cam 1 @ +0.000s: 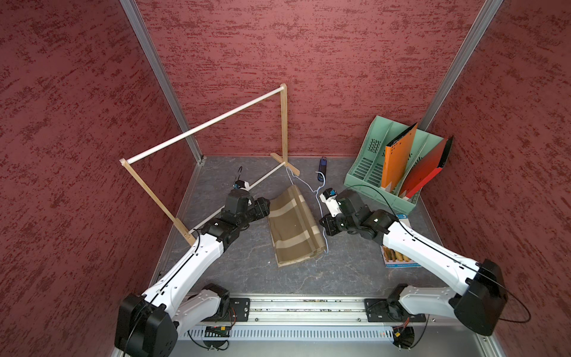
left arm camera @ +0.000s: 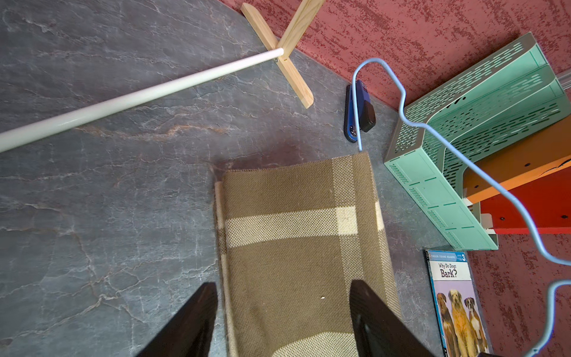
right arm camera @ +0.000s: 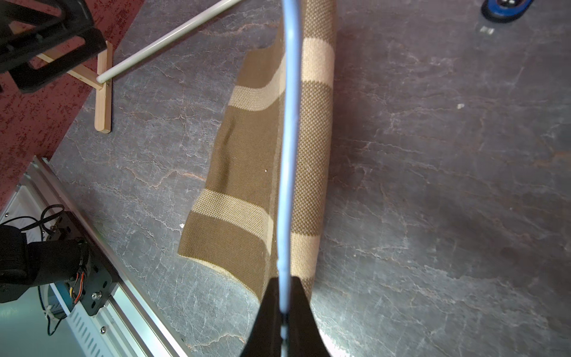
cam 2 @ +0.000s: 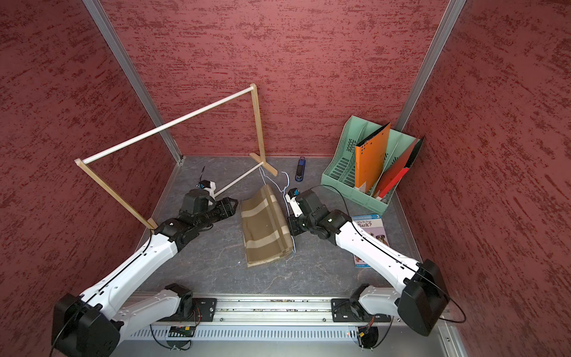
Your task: Hang the scarf on the hanger
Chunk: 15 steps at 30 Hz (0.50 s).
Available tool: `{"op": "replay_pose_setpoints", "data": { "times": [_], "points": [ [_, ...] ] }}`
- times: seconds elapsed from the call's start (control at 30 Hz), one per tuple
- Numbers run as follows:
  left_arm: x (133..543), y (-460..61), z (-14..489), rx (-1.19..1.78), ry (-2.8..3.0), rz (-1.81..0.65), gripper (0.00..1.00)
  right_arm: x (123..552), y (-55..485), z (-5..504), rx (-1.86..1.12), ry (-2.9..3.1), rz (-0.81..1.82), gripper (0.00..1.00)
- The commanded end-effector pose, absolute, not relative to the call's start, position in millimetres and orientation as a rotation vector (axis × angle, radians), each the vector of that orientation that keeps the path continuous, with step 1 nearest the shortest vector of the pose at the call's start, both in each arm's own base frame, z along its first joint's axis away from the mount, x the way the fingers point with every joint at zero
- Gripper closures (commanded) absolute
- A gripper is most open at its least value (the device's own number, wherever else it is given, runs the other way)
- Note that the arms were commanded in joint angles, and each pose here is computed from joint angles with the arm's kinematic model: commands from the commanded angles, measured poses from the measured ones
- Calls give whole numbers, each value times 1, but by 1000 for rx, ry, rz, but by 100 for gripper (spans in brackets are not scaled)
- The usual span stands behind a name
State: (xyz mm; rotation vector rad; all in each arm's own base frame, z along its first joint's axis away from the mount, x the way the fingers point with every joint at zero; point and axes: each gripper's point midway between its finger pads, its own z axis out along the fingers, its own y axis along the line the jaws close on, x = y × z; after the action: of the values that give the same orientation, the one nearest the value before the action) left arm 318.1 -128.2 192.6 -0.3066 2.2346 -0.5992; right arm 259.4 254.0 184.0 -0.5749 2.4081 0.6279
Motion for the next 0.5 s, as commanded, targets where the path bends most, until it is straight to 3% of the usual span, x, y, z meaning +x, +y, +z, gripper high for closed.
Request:
{"op": "replay_pose_setpoints", "data": {
  "times": [0.0,0.47],
  "points": [
    [314,-127,196,-304,2228,-621,29,278,260,227,-616,2261,594,100],
    [290,-98,230,-291,2123,-513,25,303,284,312,-782,2094,592,100]
  ]
}}
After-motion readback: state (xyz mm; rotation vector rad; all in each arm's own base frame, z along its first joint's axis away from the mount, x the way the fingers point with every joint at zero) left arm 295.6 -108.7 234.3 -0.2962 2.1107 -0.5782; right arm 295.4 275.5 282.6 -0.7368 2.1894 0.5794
